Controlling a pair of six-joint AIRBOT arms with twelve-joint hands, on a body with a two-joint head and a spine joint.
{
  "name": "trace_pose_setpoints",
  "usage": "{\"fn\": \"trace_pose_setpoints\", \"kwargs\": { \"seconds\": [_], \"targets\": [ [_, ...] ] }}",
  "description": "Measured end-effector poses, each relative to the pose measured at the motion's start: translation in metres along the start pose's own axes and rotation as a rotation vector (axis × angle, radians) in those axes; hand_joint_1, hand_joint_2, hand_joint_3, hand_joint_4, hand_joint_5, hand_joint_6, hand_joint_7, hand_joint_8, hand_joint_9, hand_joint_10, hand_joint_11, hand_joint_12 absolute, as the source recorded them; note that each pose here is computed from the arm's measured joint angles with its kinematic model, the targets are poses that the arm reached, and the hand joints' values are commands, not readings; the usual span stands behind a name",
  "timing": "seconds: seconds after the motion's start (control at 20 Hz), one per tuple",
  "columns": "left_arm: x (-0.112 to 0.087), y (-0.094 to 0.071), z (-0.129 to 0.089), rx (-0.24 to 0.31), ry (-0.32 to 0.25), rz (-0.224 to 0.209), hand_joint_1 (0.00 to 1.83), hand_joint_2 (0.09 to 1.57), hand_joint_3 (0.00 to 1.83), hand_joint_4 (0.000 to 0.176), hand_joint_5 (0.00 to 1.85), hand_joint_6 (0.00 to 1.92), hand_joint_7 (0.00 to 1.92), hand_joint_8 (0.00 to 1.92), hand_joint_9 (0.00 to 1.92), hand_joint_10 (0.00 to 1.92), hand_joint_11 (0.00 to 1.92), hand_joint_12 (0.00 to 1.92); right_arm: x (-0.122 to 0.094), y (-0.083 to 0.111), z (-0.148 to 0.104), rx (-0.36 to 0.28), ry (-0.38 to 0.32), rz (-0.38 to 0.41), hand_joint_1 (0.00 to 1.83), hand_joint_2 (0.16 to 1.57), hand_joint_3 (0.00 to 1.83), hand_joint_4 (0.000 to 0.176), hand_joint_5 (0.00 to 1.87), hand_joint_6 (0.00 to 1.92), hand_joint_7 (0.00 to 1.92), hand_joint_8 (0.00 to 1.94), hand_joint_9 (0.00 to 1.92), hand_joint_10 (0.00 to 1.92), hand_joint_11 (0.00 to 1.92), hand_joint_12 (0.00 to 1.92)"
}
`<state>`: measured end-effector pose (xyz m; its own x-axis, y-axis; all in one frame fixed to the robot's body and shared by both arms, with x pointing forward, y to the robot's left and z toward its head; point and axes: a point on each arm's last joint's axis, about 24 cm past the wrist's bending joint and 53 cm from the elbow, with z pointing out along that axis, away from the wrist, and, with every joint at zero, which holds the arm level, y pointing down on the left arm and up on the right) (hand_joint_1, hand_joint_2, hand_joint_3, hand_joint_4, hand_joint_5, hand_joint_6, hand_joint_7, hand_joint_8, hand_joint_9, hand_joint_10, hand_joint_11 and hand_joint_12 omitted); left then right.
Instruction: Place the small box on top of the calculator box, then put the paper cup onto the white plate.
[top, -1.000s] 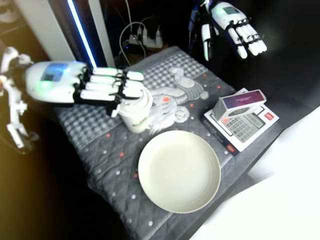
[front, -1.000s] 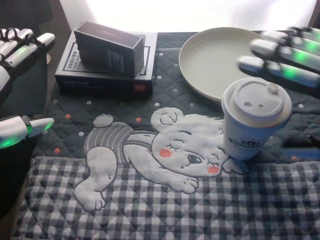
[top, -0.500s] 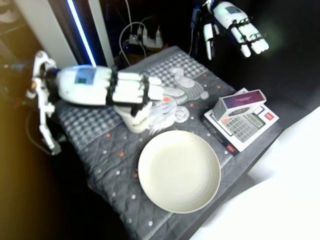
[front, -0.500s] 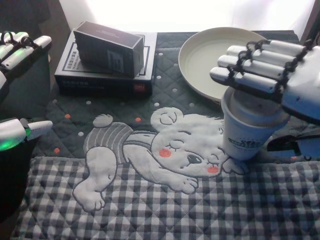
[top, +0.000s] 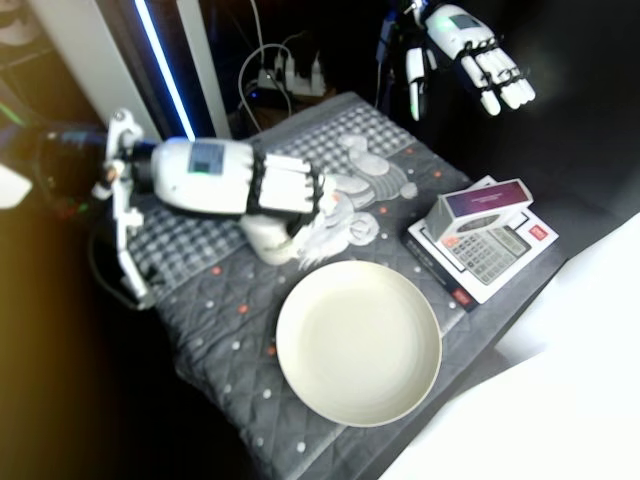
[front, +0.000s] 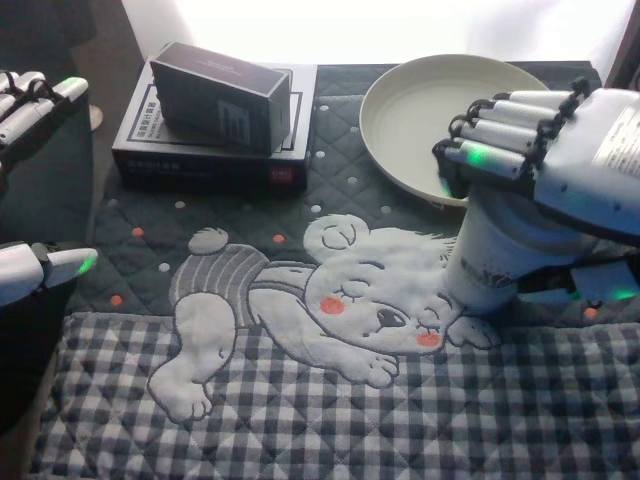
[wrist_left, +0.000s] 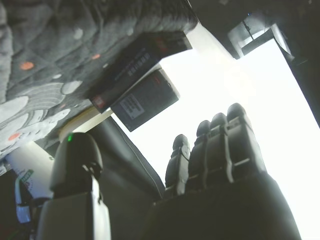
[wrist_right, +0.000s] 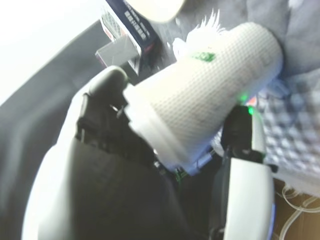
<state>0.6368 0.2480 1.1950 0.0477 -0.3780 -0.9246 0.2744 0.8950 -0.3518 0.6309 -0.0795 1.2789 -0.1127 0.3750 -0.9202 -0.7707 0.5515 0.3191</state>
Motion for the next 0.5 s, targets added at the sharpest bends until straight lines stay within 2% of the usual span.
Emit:
{"fn": "trace_pose_setpoints", "kwargs": {
  "seconds": [0.05, 0.15, 0.2, 0.25, 0.3, 0.35, 0.4, 0.45, 0.5],
  "targets": [
    [-0.001, 0.0, 0.0, 0.001, -0.003, 0.0, 0.77, 1.07, 0.0, 0.125, 0.0, 0.0, 0.0, 0.0, 0.0, 0.0, 0.0, 0.0, -0.004, 0.0, 0.001, -0.001, -0.008, -0.004, 1.36, 0.73, 0.88, 0.0, 0.0, 1.6, 0.0, 1.66, 0.13, 1.92, 0.35, 1.92],
    [-0.001, 0.0, 0.0, 0.002, -0.004, -0.001, 0.76, 1.06, 0.0, 0.137, 0.0, 0.0, 0.0, 0.0, 0.0, 0.0, 0.03, 0.01, -0.017, 0.0, 0.004, -0.003, -0.043, -0.008, 1.35, 0.73, 0.88, 0.0, 0.0, 1.49, 0.0, 1.58, 0.14, 1.92, 0.42, 1.92],
    [-0.002, 0.002, 0.001, -0.001, -0.008, 0.001, 0.77, 1.07, 0.0, 0.12, 0.0, 0.0, 0.0, 0.0, 0.0, 0.0, 0.0, 0.0, -0.029, -0.001, 0.005, -0.003, -0.081, 0.006, 1.3, 0.78, 0.82, 0.0, 0.0, 1.34, 0.0, 1.47, 0.07, 1.9, 0.36, 1.92],
    [-0.003, 0.003, 0.001, -0.005, -0.01, 0.0, 0.77, 1.07, 0.0, 0.12, 0.0, 0.0, 0.0, 0.0, 0.0, 0.0, 0.0, 0.0, -0.033, -0.002, 0.005, 0.0, -0.094, 0.01, 1.3, 0.78, 0.82, 0.0, 0.0, 1.34, 0.0, 1.47, 0.07, 1.9, 0.36, 1.92],
    [-0.003, 0.004, 0.001, -0.005, -0.009, 0.001, 0.76, 1.07, 0.0, 0.124, 0.0, 0.0, 0.0, 0.0, 0.0, 0.0, 0.0, 0.0, -0.038, -0.005, 0.004, 0.004, -0.109, 0.015, 1.31, 0.78, 0.81, 0.0, 0.0, 1.33, 0.0, 1.46, 0.09, 1.91, 0.36, 1.92],
    [-0.002, 0.004, 0.001, -0.006, -0.007, 0.0, 0.76, 1.05, 0.0, 0.139, 0.01, 0.0, 0.0, 0.0, 0.0, 0.0, 0.0, 0.0, -0.04, -0.007, 0.004, 0.009, -0.118, 0.022, 1.39, 0.81, 0.76, 0.0, 0.0, 1.32, 0.0, 1.42, 0.09, 1.88, 0.33, 1.92],
    [0.0, 0.003, 0.001, -0.003, -0.002, 0.0, 0.75, 1.05, 0.0, 0.146, 0.0, 0.0, 0.0, 0.0, 0.0, 0.0, 0.0, 0.0, -0.049, -0.009, 0.002, 0.012, -0.152, 0.04, 1.4, 0.83, 0.76, 0.0, 0.0, 1.29, 0.0, 1.43, 0.14, 1.84, 0.32, 1.92],
    [0.0, 0.003, 0.001, -0.002, -0.003, -0.001, 0.75, 1.05, 0.0, 0.146, 0.0, 0.0, 0.0, 0.0, 0.0, 0.0, 0.0, 0.0, -0.052, -0.011, 0.002, 0.013, -0.165, 0.044, 1.4, 0.83, 0.76, 0.0, 0.0, 1.29, 0.0, 1.43, 0.14, 1.84, 0.32, 1.92],
    [0.001, 0.002, 0.001, -0.002, -0.001, -0.003, 0.74, 1.04, 0.0, 0.151, 0.0, 0.0, 0.0, 0.0, 0.0, 0.0, 0.0, 0.0, -0.06, -0.014, 0.0, 0.018, -0.195, 0.058, 1.28, 0.85, 0.78, 0.0, 0.0, 1.18, 0.0, 1.29, 0.03, 1.71, 0.15, 1.92]
  ]
}}
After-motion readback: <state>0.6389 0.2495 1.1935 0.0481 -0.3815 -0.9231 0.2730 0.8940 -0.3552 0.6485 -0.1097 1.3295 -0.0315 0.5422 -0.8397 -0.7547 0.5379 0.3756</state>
